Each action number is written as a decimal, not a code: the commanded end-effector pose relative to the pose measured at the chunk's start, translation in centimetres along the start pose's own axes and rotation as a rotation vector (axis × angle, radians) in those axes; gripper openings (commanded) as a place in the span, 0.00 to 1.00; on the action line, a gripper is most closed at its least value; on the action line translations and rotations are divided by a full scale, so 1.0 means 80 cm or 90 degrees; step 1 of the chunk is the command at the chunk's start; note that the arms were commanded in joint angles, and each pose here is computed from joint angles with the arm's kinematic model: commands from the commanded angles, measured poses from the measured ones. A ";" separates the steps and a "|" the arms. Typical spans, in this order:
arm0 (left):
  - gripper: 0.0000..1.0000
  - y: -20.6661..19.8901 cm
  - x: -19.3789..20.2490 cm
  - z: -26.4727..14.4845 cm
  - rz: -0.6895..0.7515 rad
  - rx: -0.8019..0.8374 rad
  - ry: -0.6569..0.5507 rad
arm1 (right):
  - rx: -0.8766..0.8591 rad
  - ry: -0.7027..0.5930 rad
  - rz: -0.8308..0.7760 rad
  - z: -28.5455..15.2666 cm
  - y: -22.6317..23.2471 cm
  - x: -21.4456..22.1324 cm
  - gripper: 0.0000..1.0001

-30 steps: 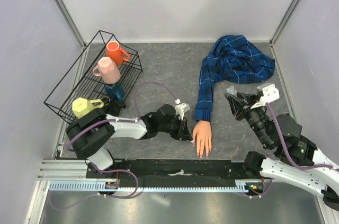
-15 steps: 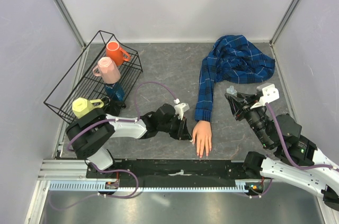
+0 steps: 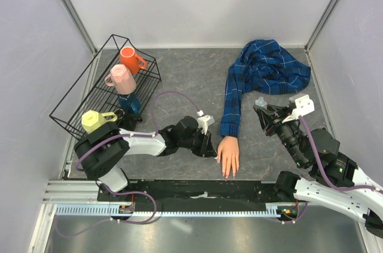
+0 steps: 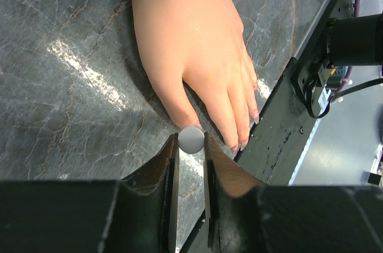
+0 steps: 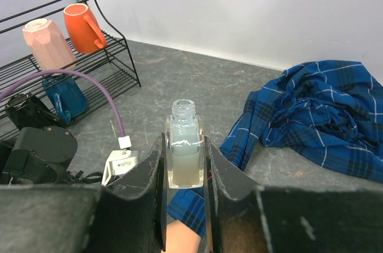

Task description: Paint the nails

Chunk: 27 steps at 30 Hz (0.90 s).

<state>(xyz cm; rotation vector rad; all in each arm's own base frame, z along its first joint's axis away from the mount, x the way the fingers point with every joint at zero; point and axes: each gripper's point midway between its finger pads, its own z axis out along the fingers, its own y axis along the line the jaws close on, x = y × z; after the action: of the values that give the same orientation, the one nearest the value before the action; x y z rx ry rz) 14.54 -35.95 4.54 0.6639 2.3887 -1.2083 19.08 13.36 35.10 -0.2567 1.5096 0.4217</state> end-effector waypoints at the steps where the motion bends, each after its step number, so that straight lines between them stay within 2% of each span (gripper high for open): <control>1: 0.02 -0.012 -0.033 -0.002 0.043 0.010 -0.045 | -0.006 -0.012 0.009 0.002 0.004 -0.007 0.00; 27: 0.02 -0.010 -0.044 -0.006 0.060 -0.003 -0.053 | -0.006 -0.009 0.010 0.002 0.004 -0.005 0.00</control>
<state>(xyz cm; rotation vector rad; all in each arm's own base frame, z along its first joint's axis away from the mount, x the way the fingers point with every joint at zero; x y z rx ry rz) 15.39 -35.86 4.86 0.6772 2.3768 -1.1698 19.10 13.37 35.09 -0.2568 1.5101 0.4210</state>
